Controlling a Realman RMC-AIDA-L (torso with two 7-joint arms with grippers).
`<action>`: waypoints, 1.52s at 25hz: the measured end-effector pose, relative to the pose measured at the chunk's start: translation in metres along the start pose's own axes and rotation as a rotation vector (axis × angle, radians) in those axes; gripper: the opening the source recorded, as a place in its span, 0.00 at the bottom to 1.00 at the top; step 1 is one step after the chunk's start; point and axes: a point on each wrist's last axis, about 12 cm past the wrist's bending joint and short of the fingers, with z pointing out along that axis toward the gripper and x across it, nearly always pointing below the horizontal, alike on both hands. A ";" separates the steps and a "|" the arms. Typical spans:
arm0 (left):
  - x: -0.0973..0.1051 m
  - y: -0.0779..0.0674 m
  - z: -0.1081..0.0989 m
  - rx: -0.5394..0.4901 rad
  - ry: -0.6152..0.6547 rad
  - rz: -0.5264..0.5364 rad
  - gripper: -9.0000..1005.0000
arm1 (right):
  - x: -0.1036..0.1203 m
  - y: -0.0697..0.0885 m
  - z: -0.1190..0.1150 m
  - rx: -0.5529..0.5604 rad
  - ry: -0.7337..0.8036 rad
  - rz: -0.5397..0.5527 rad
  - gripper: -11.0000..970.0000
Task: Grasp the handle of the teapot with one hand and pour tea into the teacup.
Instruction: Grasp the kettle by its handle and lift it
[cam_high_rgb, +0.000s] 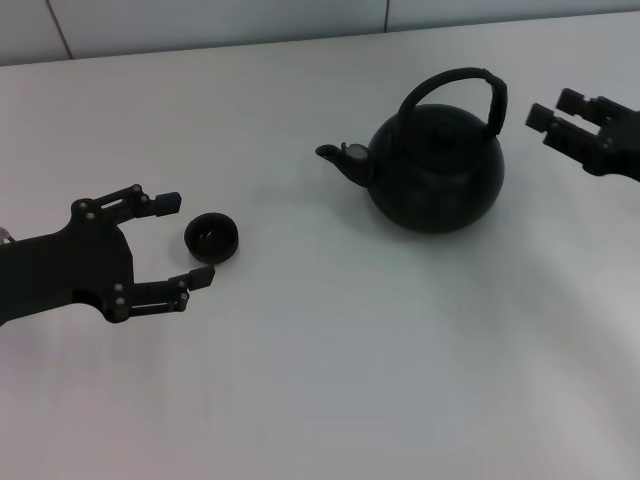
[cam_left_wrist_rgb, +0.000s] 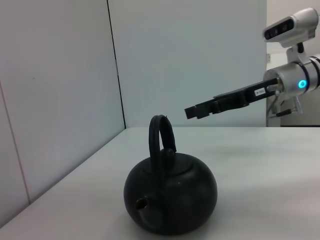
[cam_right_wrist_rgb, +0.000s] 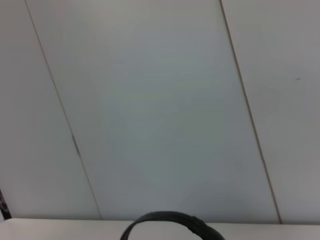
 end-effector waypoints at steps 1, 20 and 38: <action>0.000 0.000 0.000 -0.001 0.000 0.000 0.86 | -0.001 0.000 0.002 -0.002 0.000 0.000 0.62; -0.001 0.005 0.001 -0.020 0.013 0.015 0.86 | 0.004 -0.003 0.034 0.025 0.071 0.019 0.62; 0.001 0.005 0.005 -0.012 0.037 0.017 0.86 | 0.008 -0.006 0.051 0.067 0.112 0.028 0.62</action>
